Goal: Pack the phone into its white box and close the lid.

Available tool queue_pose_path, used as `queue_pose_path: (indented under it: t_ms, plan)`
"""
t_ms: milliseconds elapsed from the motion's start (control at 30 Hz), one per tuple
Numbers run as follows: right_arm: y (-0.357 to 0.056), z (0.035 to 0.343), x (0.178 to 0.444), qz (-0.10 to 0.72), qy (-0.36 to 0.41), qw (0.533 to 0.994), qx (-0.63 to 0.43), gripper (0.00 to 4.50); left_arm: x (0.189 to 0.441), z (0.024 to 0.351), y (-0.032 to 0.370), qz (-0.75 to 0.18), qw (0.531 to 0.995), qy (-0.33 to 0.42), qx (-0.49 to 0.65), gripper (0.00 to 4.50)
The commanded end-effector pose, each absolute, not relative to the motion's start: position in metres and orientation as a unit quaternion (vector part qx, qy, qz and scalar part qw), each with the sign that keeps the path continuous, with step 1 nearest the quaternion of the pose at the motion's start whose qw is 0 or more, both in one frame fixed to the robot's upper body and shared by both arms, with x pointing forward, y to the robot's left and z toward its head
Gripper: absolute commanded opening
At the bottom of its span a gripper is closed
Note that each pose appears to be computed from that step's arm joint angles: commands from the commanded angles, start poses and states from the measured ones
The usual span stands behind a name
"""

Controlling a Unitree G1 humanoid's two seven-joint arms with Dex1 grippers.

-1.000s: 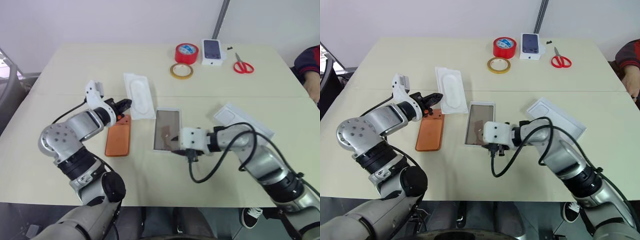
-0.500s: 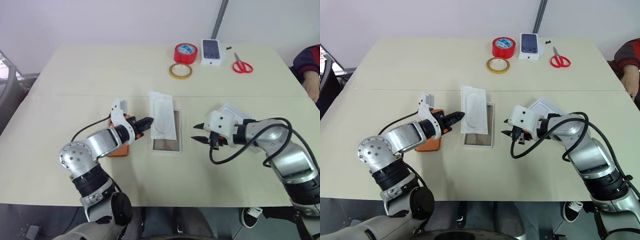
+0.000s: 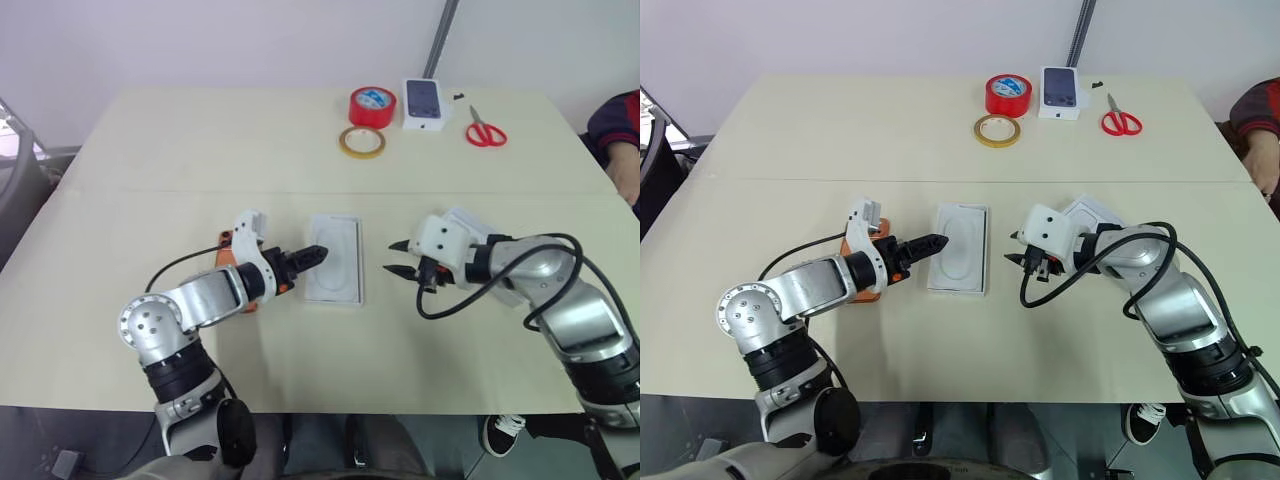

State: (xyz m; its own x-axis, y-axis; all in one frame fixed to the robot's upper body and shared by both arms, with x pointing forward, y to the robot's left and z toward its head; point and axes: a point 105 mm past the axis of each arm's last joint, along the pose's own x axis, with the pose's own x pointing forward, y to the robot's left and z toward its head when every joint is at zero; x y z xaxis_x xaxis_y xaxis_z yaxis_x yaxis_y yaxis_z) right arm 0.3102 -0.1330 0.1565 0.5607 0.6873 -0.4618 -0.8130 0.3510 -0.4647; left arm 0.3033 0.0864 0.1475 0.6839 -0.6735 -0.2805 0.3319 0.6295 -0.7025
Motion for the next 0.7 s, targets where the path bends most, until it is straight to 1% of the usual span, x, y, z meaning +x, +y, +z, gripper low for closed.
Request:
queue_pose_path:
  t_ms: [33, 67, 133, 200, 300, 400, 500, 600, 700]
  plan:
    - [-0.122, 0.169, 0.315, 0.461, 0.066, 0.821, -0.330, 0.43, 0.306, 0.168, 0.095, -0.304, 0.874, 0.233, -0.299, 3.27]
    - [-0.118, 0.169, 0.317, 0.459, 0.063, 0.823, -0.328, 0.03, 0.307, 0.170, 0.101, -0.298, 0.883, 0.225, -0.285, 3.27]
    - [-0.109, 0.171, 0.321, 0.458, 0.056, 0.826, -0.324, 0.03, 0.311, 0.174, 0.117, -0.279, 0.904, 0.208, -0.247, 3.27]
    - [-0.097, 0.172, 0.326, 0.456, 0.053, 0.830, -0.317, 0.03, 0.311, 0.176, 0.132, -0.265, 0.930, 0.188, -0.170, 3.27]
    - [-0.078, 0.169, 0.336, 0.442, 0.055, 0.840, -0.310, 0.03, 0.313, 0.174, 0.153, -0.256, 0.953, 0.147, -0.062, 3.27]
    - [-0.065, 0.164, 0.343, 0.432, 0.058, 0.845, -0.312, 0.03, 0.314, 0.165, 0.170, -0.253, 0.958, 0.133, -0.001, 3.27]
    - [-0.059, 0.143, 0.354, 0.408, 0.086, 0.832, -0.367, 0.03, 0.311, 0.154, 0.185, -0.255, 0.957, 0.134, 0.038, 3.27]
    - [-0.051, 0.135, 0.359, 0.411, 0.094, 0.832, -0.361, 0.03, 0.305, 0.145, 0.189, -0.268, 0.950, 0.138, 0.074, 3.27]
    - [-0.044, 0.129, 0.364, 0.411, 0.096, 0.831, -0.362, 0.03, 0.293, 0.143, 0.183, -0.306, 0.940, 0.126, 0.085, 3.27]
